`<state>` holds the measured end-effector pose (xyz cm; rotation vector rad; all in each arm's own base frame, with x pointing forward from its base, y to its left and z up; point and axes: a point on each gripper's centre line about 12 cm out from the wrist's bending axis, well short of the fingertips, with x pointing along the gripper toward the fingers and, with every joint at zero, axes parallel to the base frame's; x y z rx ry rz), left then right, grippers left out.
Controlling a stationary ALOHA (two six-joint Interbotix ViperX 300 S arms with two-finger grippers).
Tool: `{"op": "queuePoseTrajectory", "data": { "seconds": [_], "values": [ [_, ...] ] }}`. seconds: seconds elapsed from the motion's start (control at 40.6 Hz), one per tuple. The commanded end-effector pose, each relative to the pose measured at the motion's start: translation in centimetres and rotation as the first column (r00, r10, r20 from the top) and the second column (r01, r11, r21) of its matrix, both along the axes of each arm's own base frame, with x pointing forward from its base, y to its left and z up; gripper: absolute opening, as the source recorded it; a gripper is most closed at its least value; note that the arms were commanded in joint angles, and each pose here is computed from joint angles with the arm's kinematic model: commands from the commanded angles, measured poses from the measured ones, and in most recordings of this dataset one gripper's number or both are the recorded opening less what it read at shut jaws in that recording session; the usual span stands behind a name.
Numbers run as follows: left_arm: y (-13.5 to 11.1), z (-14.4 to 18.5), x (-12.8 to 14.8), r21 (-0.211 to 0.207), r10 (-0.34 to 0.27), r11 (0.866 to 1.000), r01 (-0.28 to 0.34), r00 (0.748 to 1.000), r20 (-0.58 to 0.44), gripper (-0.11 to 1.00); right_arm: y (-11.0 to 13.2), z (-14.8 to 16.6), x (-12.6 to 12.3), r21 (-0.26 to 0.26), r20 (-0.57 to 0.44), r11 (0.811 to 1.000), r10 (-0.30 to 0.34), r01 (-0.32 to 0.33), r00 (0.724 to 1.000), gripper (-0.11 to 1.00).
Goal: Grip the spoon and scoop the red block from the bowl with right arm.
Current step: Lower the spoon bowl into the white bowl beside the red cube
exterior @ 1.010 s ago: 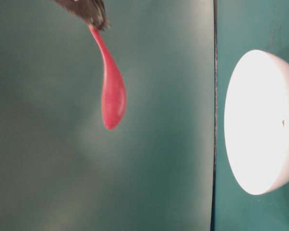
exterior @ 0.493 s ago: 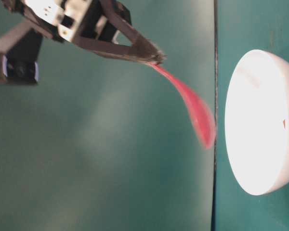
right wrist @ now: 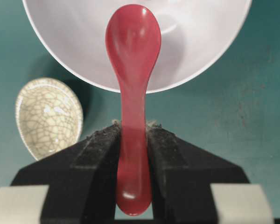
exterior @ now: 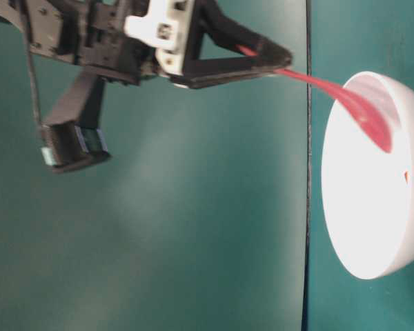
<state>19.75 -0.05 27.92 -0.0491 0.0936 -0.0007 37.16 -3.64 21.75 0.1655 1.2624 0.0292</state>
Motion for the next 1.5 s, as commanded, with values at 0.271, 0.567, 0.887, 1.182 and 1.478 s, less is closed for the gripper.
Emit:
{"op": "queuePoseTrajectory", "data": {
  "seconds": [0.271, 0.567, 0.887, 1.182, 1.478],
  "values": [
    [0.0, 1.0, 0.3, 0.006, 0.000, 1.000, -0.001, 1.000, 0.029, 0.00, -0.3, -0.8, 2.2, -0.020, 0.063, 1.000, -0.009, 0.010, 0.998, 0.22],
    [0.0, 1.0, 0.3, 0.008, 0.000, 1.000, -0.001, 1.000, 0.028, 0.00, 0.3, -1.8, 3.8, -0.027, 0.095, 1.000, 0.000, 0.003, 0.995, 0.22],
    [0.0, 0.8, 0.2, 0.009, 0.000, 1.000, 0.000, 1.000, 0.021, 0.00, 0.3, -1.6, 4.6, -0.038, 0.162, 0.999, -0.011, 0.017, 0.987, 0.22],
    [0.0, 0.8, 0.2, 0.008, 0.000, 1.000, -0.001, 1.000, 0.021, 0.00, 0.3, -2.0, 3.7, -0.012, 0.131, 0.998, -0.059, 0.061, 0.990, 0.22],
    [0.0, 0.9, 0.2, 0.008, 0.000, 1.000, -0.001, 1.000, 0.025, 0.00, 0.6, -2.7, 1.7, 0.010, 0.086, 0.994, -0.105, 0.105, 0.991, 0.22]
  ]
}}
